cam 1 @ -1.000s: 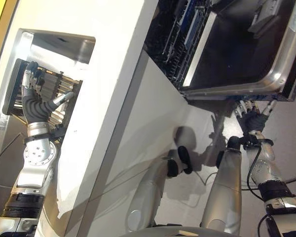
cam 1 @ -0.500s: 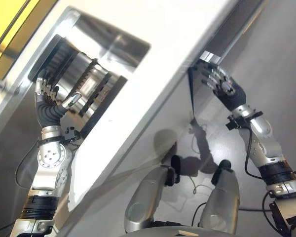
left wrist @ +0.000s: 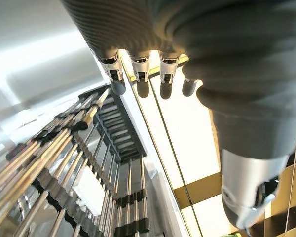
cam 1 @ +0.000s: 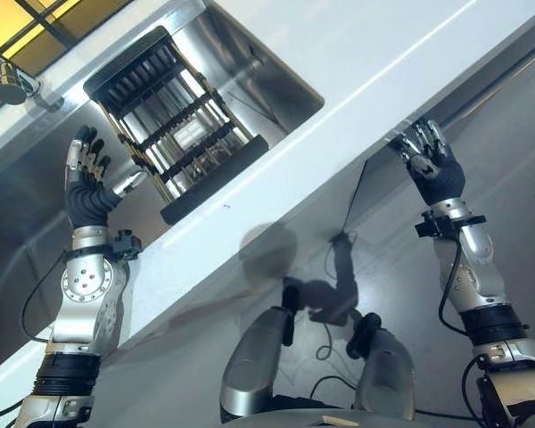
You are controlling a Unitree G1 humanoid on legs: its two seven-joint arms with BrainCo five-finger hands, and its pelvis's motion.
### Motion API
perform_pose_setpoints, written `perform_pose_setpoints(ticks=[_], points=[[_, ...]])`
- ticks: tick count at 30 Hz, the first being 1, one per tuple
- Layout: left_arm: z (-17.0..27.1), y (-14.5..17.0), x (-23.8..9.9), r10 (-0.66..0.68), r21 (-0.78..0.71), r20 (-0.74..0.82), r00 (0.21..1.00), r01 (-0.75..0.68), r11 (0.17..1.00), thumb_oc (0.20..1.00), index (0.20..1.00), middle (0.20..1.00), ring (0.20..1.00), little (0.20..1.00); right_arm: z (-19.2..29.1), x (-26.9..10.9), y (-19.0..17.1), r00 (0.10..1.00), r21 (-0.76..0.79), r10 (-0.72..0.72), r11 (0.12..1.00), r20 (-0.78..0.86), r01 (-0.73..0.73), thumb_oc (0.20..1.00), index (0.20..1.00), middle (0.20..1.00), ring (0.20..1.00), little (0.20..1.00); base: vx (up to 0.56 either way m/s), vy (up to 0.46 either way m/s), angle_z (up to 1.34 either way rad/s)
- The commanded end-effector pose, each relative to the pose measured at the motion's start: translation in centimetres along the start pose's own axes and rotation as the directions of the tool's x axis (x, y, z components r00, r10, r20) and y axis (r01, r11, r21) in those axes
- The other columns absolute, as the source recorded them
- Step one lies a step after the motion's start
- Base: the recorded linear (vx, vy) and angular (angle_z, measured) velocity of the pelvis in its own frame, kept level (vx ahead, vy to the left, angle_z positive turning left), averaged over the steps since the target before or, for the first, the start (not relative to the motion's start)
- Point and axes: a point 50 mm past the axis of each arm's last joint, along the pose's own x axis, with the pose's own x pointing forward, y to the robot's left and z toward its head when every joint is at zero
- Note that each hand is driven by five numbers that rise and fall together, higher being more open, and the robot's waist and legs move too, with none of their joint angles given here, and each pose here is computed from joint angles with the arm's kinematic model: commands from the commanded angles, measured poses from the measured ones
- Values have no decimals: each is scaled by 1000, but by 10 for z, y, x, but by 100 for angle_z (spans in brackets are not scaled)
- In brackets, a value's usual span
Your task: Pick up plates and place into dishwasher.
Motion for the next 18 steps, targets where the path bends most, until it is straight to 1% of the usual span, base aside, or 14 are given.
perform_pose_setpoints(ticks=[1, 3, 6, 10, 12, 15, 18], points=[[16, 2, 1, -41, 42, 67, 997, 38, 998, 1000, 1000, 1000, 1000, 1000, 28, 34, 57, 958, -8, 195, 980, 209, -198, 1000, 1000, 1000, 1000, 1000, -10, 23, -9], [13, -2, -2, -40, 40, 58, 998, 38, 998, 1000, 1000, 1000, 1000, 1000, 8, 15, 55, 974, 24, 172, 984, 144, -177, 1000, 1000, 1000, 1000, 1000, 4, 25, -16], [6, -5, -8, -33, 31, 36, 999, 32, 999, 1000, 1000, 1000, 1000, 1000, -22, -18, 47, 994, 27, 105, 994, -13, -104, 1000, 1000, 1000, 1000, 1000, 51, 28, -16], [-1, -7, -18, -17, 34, -1, 1000, 17, 999, 1000, 1000, 1000, 1000, 1000, -46, -56, 46, 986, 25, 60, 998, -156, -57, 1000, 1000, 1000, 1000, 1000, 84, 45, -17], [-6, -5, -26, -6, 35, -22, 1000, 6, 999, 1000, 1000, 1000, 1000, 1000, -54, -73, 42, 975, 36, 6, 999, -220, 2, 1000, 1000, 1000, 1000, 1000, 114, 70, -26], [-10, -1, -33, 16, 39, -44, 999, -14, 999, 1000, 1000, 1000, 1000, 1000, -60, -92, 37, 962, 82, -55, 994, -268, 79, 1000, 1000, 1000, 1000, 1000, 98, 69, -30], [-12, 3, -39, 24, 38, -53, 998, -22, 999, 1000, 1000, 1000, 1000, 1000, -55, -103, 34, 961, 68, -87, 992, -264, 109, 1000, 1000, 1000, 1000, 1000, 76, 75, -34]])
